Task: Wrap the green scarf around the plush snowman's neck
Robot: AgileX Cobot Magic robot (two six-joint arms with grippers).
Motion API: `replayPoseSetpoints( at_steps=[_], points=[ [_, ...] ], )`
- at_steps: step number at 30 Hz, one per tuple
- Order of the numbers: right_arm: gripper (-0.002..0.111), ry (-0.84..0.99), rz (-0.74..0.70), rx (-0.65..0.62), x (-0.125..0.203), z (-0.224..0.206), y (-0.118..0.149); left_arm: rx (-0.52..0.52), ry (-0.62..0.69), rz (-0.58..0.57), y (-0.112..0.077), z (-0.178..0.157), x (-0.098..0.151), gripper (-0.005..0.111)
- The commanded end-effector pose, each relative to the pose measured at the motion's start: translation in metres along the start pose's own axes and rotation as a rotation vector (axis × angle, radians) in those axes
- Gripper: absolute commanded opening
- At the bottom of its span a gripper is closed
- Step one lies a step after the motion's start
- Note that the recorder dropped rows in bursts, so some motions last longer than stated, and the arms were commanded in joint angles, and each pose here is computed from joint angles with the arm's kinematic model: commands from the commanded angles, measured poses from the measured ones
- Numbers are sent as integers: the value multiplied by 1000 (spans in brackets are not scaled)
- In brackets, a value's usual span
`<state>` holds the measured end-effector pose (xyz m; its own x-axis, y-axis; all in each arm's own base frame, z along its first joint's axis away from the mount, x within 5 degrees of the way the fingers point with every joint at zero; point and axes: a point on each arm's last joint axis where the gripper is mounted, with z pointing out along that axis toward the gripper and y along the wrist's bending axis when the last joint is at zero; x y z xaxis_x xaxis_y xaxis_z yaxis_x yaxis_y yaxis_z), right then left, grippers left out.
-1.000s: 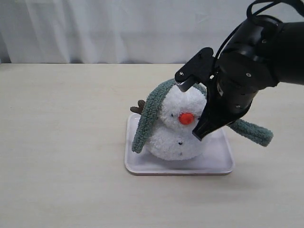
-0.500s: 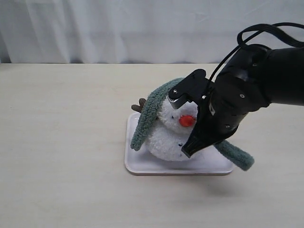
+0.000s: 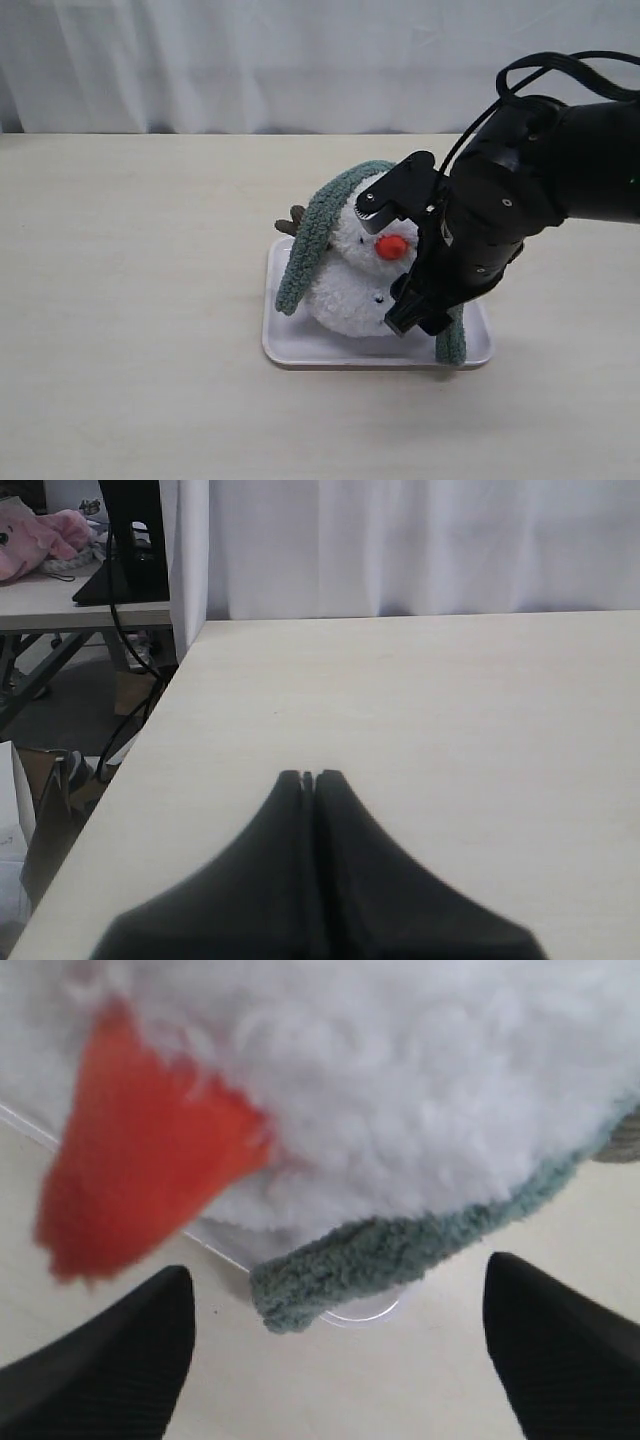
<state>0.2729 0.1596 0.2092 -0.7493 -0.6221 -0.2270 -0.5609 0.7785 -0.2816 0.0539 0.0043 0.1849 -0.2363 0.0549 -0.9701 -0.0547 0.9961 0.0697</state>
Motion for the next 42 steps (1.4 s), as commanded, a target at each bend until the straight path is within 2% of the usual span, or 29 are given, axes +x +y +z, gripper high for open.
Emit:
replayPoseSetpoints(
  at_steps=[1, 8, 10, 14, 17, 19, 24, 30, 36, 38, 42],
  points=[
    [76, -8, 16, 12, -1, -17, -6, 5, -16, -2, 0, 0, -1, 0],
    [75, -102, 51, 16, 0, -50, -15, 5, -16, -2, 0, 0, -1, 0],
    [70, -137, 69, 5, 3, -61, -16, 5, -16, -2, 0, 0, -1, 0],
    [45, -219, 99, -7, 8, -84, -21, 5, -16, -2, 0, 0, -1, 0],
    [17, -278, 85, -14, 14, -103, -24, 5, -16, -2, 0, 0, -1, 0],
    [4, -324, 68, -43, 17, -113, -23, 5, -16, -2, 0, 0, -1, 0],
    [4, -427, -4, -118, 17, -127, -18, 5, -16, -2, 0, 0, -1, 0],
    [4, -500, 45, -133, 6, -124, -17, 5, -16, -2, 0, 0, -1, 0],
    [4, -460, 46, -141, 9, -123, -16, 5, -19, -2, 0, 0, -1, 0],
    [4, -456, 46, -141, 9, -123, -16, -8, -84, 40, 1, 0, -7, 0],
    [4, -461, 48, -140, 13, -128, -17, -9, -368, 27, 0, -6, -32, 0]
  ],
)
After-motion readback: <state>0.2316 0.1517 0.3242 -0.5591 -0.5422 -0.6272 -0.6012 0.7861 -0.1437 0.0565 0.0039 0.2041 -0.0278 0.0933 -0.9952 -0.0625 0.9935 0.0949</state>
